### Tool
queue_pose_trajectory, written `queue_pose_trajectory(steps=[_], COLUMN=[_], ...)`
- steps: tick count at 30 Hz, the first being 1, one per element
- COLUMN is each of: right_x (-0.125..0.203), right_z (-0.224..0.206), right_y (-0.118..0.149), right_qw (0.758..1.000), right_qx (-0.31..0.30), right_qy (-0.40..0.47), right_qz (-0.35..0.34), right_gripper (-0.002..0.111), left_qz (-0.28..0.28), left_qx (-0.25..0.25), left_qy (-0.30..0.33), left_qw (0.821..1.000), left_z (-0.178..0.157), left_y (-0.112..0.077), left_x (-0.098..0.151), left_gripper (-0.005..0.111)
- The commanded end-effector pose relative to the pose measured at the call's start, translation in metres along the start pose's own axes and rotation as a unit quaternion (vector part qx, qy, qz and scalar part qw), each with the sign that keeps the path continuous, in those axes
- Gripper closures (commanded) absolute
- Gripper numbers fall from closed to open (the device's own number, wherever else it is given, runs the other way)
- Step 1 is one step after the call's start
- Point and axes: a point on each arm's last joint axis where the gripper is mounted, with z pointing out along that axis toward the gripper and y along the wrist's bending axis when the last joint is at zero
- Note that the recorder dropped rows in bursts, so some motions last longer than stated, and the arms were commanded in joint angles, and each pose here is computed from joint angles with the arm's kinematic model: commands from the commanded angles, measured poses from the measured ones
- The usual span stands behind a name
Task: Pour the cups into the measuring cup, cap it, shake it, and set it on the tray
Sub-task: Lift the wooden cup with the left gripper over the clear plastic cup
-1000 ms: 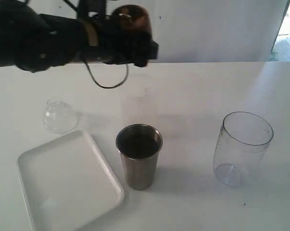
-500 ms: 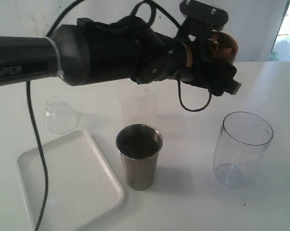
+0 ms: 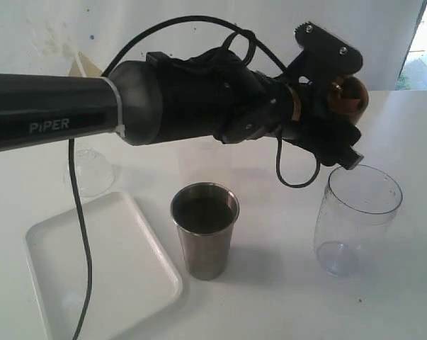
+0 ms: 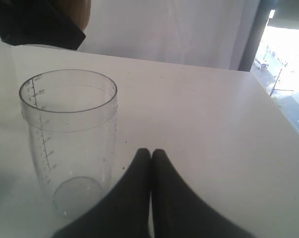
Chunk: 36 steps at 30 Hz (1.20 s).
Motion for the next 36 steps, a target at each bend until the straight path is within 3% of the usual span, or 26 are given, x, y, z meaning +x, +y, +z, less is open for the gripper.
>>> queue_pose_trajectory(steps=[1,7,14,27,32,36], right_x=[-0.001,-0.001,-0.001,-0.001,-0.001,-0.001], right_z=[0.000,0.000,0.000,0.000,0.000,0.000], right_y=[0.000,0.000,0.000,0.000,0.000,0.000], right_qw=[1.000,1.000,1.000,1.000,1.000,1.000], right_qx=[0.003,0.003,0.003,0.003,0.003,0.003], right_qy=[-0.006,-0.006,-0.006,-0.006,-0.006,-0.006], right_qz=[0.000,0.000,0.000,0.000,0.000,0.000], right_gripper=[0.108,0.108,0.108,0.108,0.108,0.108], left_qz=[0.027,0.036,0.156,0.264,0.323,0.326], left_qx=[0.008,0.011,0.021,0.013,0.007,-0.002], left_qy=[-0.035,-0.040,-0.052,-0.058,-0.059,-0.054], left_qw=[0.999,0.998,0.986,0.963,0.945,0.944], left_z=[-0.003,-0.003,-0.005,-0.005,-0.005,-0.004], left_y=[-0.006,-0.010,-0.027,-0.027,-0.027,-0.016], left_x=[-0.011,-0.012,-0.016,-0.017,-0.017,-0.015], left_gripper=[0.107,0.107,0.107,0.107,0.107,0.107])
